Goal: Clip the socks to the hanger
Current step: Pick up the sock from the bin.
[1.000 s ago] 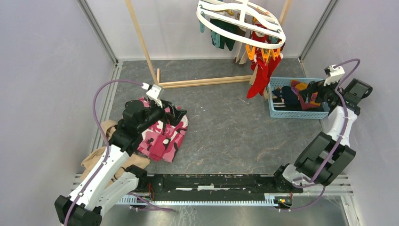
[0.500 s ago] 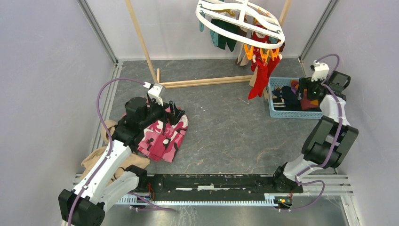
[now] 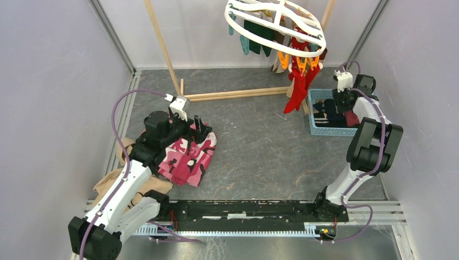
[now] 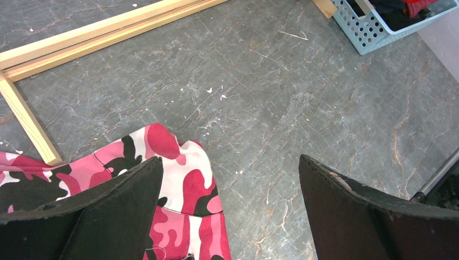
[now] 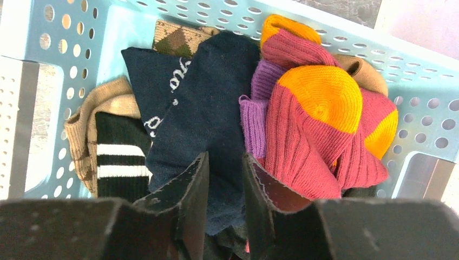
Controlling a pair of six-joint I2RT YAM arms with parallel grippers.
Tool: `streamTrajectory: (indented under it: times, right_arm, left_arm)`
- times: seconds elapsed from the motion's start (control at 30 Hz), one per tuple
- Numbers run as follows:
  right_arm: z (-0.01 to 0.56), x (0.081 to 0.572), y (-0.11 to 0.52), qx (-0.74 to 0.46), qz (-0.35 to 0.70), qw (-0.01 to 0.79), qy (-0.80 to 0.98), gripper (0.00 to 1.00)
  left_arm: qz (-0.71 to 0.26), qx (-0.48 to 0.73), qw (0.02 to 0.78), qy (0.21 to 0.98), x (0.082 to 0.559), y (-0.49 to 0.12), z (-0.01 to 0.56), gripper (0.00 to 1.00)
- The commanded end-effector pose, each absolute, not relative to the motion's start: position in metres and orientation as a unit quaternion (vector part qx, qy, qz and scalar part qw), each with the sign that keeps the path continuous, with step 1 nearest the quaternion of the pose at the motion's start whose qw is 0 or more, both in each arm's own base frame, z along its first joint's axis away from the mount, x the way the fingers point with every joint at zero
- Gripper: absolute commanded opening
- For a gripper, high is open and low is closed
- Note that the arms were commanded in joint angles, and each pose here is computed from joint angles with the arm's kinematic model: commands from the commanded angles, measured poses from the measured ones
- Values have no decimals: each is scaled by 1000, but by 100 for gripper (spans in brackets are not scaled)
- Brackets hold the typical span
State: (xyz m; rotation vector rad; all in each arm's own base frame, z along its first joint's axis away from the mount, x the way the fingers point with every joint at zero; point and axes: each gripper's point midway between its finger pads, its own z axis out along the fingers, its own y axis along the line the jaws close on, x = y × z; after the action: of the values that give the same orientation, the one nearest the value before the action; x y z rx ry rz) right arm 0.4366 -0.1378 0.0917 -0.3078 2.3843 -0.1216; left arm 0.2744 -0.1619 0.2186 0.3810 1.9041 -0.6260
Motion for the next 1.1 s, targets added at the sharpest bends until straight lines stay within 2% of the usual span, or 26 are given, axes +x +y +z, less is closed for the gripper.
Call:
streamTrajectory:
  times: [0.0,0.1,0.2,0.27,0.3,0.4,0.57,0.87,1.07]
  right_arm:
    - [102,442,-154,-123,-93,356,921,31]
    - [103,442,-155,-126,-96,355,921,32]
    - [102,442,-156,-126,-98,352,922,42]
    - [97,442,-156,-130,-97,346,924,42]
    - [94,441,-156,-131,-95,343,925,39]
    - [99,440,-153,-139,-95,352,921,22]
    - [159,438,-143,-144,-98,425,888,1]
    - [275,412,-140,-132,-88,558,815,0]
    - [316,397,-109,-163,-39,608,776,0]
  left_arm:
    - [-253,181,539,782,277,-161,226,100]
    - [-253,181,539,783,277,-161,226,100]
    - [-254,181,538,783,277,-161,226,100]
    - [-254,181,539,782,277,-161,227,100]
    - [-254,180,540,782,276,-160,227,100]
    - [-255,180,543,779,275,-160,230,100]
    - [-257,180,549,775,274,-160,234,100]
    - [-282,196,550,761,268,-169,239,100]
    - [-302,203,557,747,264,-175,249,100]
